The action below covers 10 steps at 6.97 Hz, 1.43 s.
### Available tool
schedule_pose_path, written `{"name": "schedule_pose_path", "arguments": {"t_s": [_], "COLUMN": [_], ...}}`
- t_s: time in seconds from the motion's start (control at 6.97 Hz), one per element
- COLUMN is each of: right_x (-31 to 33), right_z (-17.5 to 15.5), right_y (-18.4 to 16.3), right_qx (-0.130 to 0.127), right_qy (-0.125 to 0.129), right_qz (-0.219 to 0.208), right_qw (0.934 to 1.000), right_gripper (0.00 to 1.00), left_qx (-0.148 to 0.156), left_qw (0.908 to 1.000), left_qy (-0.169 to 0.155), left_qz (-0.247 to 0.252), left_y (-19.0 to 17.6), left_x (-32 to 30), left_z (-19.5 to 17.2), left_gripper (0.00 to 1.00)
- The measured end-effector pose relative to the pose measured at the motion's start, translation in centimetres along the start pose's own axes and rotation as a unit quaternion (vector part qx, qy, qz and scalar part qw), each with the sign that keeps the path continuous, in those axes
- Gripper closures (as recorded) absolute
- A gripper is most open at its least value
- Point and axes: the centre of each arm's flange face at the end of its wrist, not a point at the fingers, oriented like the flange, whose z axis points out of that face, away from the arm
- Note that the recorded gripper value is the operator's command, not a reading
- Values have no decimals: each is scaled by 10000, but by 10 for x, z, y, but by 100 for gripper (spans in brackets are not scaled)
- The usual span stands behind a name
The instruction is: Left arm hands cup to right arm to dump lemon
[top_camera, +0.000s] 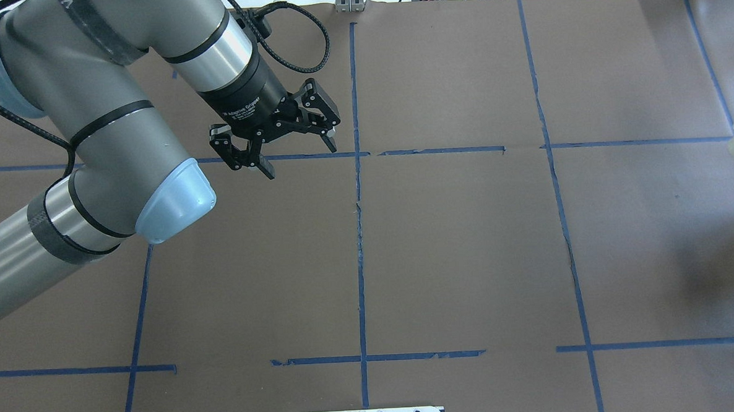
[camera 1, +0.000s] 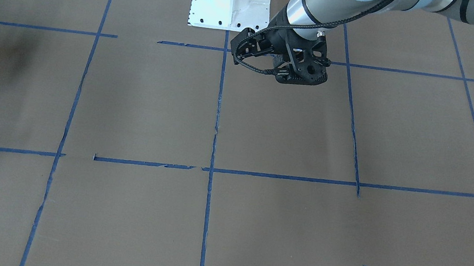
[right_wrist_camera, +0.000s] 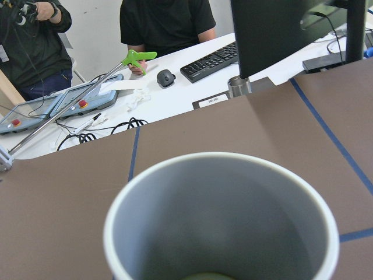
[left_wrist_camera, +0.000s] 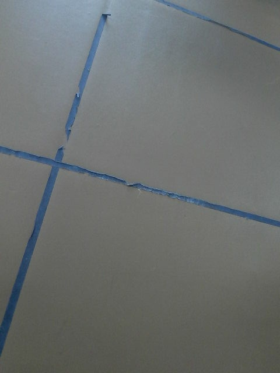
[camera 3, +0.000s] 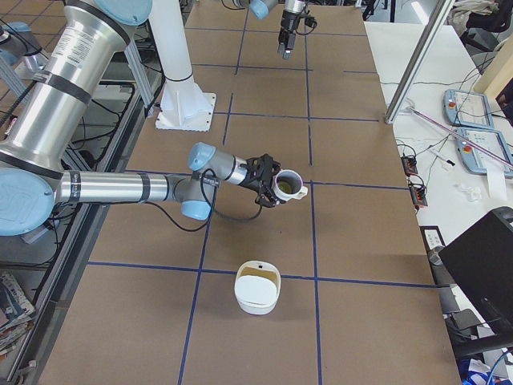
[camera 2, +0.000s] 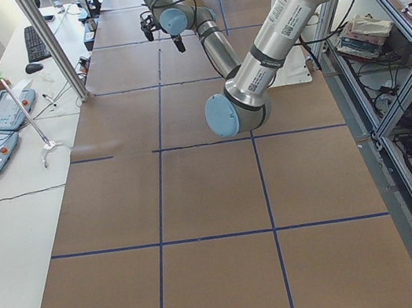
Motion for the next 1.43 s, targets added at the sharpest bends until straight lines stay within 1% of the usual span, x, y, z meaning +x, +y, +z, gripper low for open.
{"name": "schedule_pose_path", "arguments": {"t_s": [0.14, 0.29, 0.43, 0.57, 0.72, 0.86, 1.15, 1.29, 1.43], "right_x": [62, 111, 131, 135, 134, 132, 133, 144, 155], "right_z": [-15, -39, -57, -64, -63, -62, -51, -46, -45], "right_y": [-11, -21, -27, -33, -38, -40, -45, -44, -44], "right_qx": [-26, -76, -135, -168, -195, -226, -301, -327, -342], "right_qy": [-118, -271, -419, -536, -636, -748, -960, -1177, -1424], "right_qz": [534, 1179, 1821, 2482, 3089, 3640, 4492, 4909, 5305], "right_qw": [9985, 9926, 9823, 9671, 9488, 9281, 8878, 8626, 8350], "right_gripper": [97, 96, 96, 96, 96, 96, 96, 96, 96], "left_qx": [45, 102, 135, 153, 161, 165, 165, 165, 166], "left_qw": [10000, 9999, 9999, 9998, 9998, 9998, 9998, 9998, 9998], "left_qy": [-7, -13, -7, 15, 41, 53, 51, 54, 55], "left_qz": [-4, -38, -77, -87, -82, -87, -99, -95, -94], "left_y": [-1, -1, 0, 2, 5, 7, 7, 7, 7], "left_x": [0, 0, 0, 1, 1, 1, -1, -1, -1], "left_z": [0, -1, -2, -5, -7, -9, -8, -8, -9], "left_gripper": [0, 0, 0, 0, 0, 0, 0, 0, 0]}}
